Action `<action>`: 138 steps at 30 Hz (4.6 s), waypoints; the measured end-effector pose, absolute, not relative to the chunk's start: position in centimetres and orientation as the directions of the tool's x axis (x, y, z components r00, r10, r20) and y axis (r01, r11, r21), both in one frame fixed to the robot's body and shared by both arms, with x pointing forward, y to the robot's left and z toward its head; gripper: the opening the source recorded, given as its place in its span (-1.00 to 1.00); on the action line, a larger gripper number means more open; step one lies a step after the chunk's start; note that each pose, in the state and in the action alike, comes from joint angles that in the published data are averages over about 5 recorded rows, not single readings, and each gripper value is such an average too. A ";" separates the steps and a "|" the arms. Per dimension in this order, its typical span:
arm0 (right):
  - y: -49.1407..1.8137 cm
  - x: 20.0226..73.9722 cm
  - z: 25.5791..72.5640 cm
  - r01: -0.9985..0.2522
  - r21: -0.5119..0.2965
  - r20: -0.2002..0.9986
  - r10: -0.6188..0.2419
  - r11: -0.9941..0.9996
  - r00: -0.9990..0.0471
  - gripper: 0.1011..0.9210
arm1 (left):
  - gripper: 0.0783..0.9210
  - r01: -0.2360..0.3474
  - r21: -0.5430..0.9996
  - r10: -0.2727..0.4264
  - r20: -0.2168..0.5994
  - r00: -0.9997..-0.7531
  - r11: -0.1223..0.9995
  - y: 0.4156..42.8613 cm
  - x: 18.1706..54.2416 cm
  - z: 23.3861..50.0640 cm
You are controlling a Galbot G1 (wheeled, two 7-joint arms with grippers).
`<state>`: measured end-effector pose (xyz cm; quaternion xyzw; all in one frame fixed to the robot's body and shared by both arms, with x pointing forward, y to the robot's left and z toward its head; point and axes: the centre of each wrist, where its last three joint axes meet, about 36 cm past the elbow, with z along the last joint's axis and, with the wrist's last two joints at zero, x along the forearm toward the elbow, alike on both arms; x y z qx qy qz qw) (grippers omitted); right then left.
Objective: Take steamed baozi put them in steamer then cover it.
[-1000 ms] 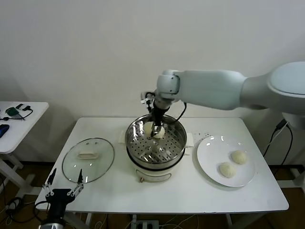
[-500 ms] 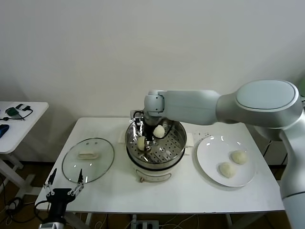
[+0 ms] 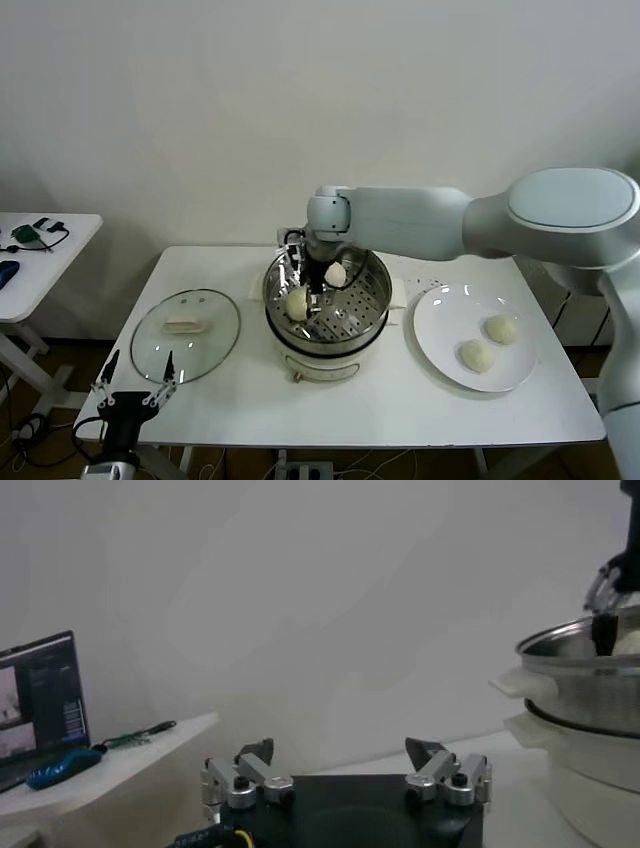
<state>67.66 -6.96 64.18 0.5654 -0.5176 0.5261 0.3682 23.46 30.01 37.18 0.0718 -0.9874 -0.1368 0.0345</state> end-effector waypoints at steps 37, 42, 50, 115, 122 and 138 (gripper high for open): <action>-39.0 60.8 50.1 -0.999 -0.047 0.999 -0.026 0.001 -0.047 0.76 | 0.77 -0.150 0.305 -0.182 0.079 -0.980 0.941 30.5 22.2 37.3; -39.5 60.8 47.9 -0.999 -0.040 0.999 -0.011 0.011 -0.040 0.76 | 0.77 -0.152 0.308 -0.186 0.085 -0.979 0.939 30.5 22.1 37.2; -39.3 61.3 45.5 -0.999 -0.036 0.999 0.004 0.011 -0.036 0.76 | 0.77 -0.155 0.309 -0.192 0.096 -0.977 0.938 30.6 21.8 36.8; -1.3 61.6 62.1 0.088 0.080 0.990 0.069 -0.993 -0.123 0.47 | 0.77 -0.152 0.297 -0.195 0.120 -0.973 0.943 31.3 20.2 36.3; -0.3 60.7 59.7 0.132 0.095 0.992 0.082 -0.987 -0.096 0.54 | 0.77 -0.157 0.296 -0.201 0.124 -0.972 0.942 31.7 20.0 36.2; -0.8 61.5 61.0 0.110 0.073 0.992 0.060 -0.991 -0.114 0.76 | 0.77 -0.161 0.294 -0.205 0.122 -0.971 0.942 31.8 20.1 36.1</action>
